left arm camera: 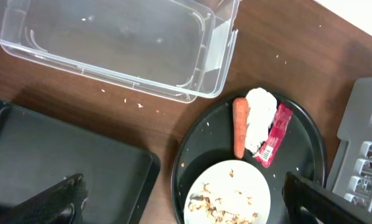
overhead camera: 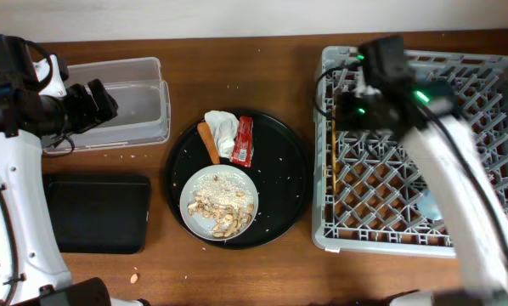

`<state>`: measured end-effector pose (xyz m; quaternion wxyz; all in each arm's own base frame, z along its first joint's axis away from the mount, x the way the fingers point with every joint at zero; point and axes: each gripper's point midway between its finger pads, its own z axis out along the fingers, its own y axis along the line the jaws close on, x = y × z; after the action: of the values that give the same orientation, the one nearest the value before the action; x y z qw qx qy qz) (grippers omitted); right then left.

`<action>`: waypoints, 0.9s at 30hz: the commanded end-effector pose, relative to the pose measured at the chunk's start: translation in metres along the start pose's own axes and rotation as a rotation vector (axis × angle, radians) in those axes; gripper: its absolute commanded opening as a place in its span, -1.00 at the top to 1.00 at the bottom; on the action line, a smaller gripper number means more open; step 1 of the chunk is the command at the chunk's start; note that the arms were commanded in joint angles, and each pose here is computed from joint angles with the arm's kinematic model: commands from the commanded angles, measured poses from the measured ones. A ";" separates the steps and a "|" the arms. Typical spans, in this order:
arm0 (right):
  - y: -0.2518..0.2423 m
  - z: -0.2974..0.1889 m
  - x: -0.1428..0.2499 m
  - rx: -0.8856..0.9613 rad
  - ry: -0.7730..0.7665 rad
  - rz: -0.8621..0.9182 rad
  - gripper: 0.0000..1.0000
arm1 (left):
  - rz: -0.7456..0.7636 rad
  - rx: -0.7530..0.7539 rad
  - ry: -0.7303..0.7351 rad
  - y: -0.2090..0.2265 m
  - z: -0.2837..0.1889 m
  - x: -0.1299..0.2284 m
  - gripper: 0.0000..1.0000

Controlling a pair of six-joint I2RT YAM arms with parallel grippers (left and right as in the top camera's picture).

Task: Sort waste into correct bins and load items into the dishwasher rack
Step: 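Grasp the second chopstick with the right gripper and place it in the rack, then grasp the red wrapper with the left gripper and drop it in the clear bin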

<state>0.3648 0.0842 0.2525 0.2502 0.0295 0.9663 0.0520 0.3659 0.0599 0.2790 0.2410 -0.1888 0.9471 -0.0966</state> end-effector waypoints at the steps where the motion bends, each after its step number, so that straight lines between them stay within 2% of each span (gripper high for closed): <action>1: 0.007 -0.155 0.013 -0.151 -0.377 -0.072 -0.96 | -0.008 -0.002 -0.035 -0.001 -0.011 -0.003 -0.99; 2: -0.003 -0.197 0.033 -0.178 -0.470 -0.067 -0.97 | -0.008 -0.002 -0.035 -0.001 -0.011 -0.003 -0.99; 5: -0.040 -0.260 0.080 -0.131 -0.644 -0.035 -0.96 | -0.008 -0.002 -0.035 -0.001 -0.011 -0.003 -0.99; 8: -0.063 -0.280 0.099 -0.067 -0.724 0.002 -0.96 | -0.008 -0.002 -0.035 -0.001 -0.011 -0.003 -0.99; 10: -0.080 -0.262 0.098 0.046 -0.692 0.028 -0.97 | -0.008 -0.002 -0.035 -0.001 -0.011 -0.003 -0.99; 12: -0.100 -0.220 0.097 0.208 -0.619 0.044 -0.96 | -0.008 -0.002 -0.035 -0.001 -0.011 -0.003 -0.99; 14: -0.107 -0.188 0.084 0.257 -0.669 0.093 -0.96 | -0.008 -0.002 -0.035 -0.001 -0.011 -0.003 -0.99; 17: -0.093 -0.116 0.071 0.088 -0.847 0.136 -0.98 | -0.008 -0.002 -0.035 -0.001 -0.011 -0.003 -0.99; 20: -0.080 -0.067 0.095 -0.088 -1.007 0.093 -0.96 | -0.008 -0.002 -0.035 -0.001 -0.011 -0.003 -0.99; 24: -0.083 -0.016 0.130 -0.139 -1.045 0.069 -0.97 | -0.008 -0.002 -0.035 -0.001 -0.011 -0.003 -0.99; 27: -0.087 0.011 0.139 -0.128 -1.016 0.077 -0.96 | -0.008 -0.002 -0.035 -0.001 -0.011 -0.003 -0.99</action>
<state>0.2446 0.0090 0.1843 0.6981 0.0717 0.7061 0.0943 0.3650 0.0609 0.2803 0.2431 -0.1894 0.9468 -0.0930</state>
